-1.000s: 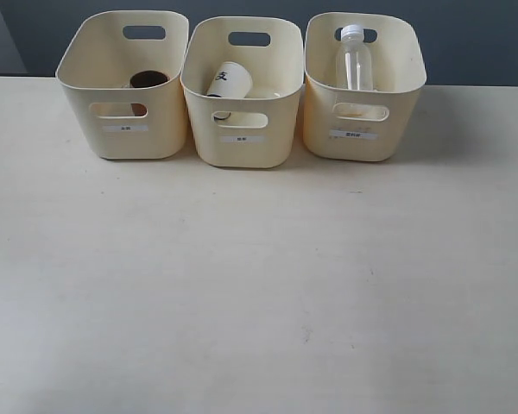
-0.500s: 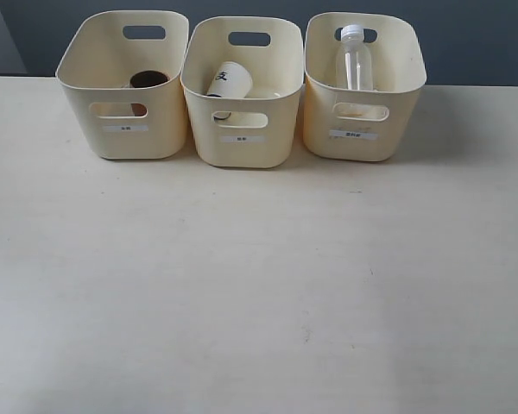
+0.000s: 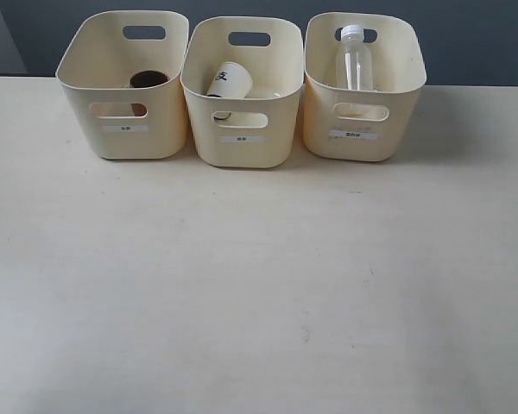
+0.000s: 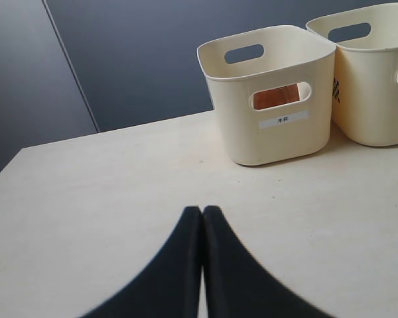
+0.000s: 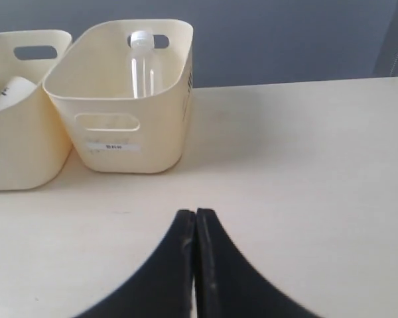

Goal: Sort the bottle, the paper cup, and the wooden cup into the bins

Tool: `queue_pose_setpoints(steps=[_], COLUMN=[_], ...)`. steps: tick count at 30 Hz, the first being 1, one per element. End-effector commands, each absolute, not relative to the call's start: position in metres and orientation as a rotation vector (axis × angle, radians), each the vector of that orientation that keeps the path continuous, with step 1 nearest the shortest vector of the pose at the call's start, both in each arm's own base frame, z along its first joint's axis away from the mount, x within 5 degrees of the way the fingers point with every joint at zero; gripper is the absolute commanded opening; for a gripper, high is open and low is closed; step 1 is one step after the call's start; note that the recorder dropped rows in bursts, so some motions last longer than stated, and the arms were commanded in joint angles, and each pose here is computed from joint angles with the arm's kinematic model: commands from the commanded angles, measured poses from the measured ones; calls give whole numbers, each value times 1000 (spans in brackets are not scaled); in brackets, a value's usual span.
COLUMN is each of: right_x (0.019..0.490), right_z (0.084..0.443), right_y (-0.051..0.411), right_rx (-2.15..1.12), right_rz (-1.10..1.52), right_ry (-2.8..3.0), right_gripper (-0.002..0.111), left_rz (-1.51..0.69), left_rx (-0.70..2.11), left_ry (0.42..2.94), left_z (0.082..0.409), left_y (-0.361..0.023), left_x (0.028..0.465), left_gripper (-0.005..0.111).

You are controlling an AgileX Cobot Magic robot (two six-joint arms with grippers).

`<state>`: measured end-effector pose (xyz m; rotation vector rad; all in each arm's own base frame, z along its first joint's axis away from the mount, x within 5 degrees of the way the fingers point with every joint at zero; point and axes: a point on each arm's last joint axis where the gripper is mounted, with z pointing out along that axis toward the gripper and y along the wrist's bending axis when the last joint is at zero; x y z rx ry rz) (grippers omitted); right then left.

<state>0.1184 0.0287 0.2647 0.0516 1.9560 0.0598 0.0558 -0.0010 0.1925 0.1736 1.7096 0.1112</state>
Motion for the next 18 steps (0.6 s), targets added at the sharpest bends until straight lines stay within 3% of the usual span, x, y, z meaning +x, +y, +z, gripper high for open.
queue_pose_setpoints(steps=[1, 18], right_x=[116, 106], right_z=[248, 213], right_y=[26, 23], right_rx=[27, 211], right_rz=[22, 123], right_ry=[1968, 2122], right_gripper=[-1, -1], left_rz=[113, 113], left_rx=[178, 178], left_ry=[1700, 1701], left_z=[193, 193], left_y=[-1, -1], left_x=[56, 56], left_gripper=[0, 0])
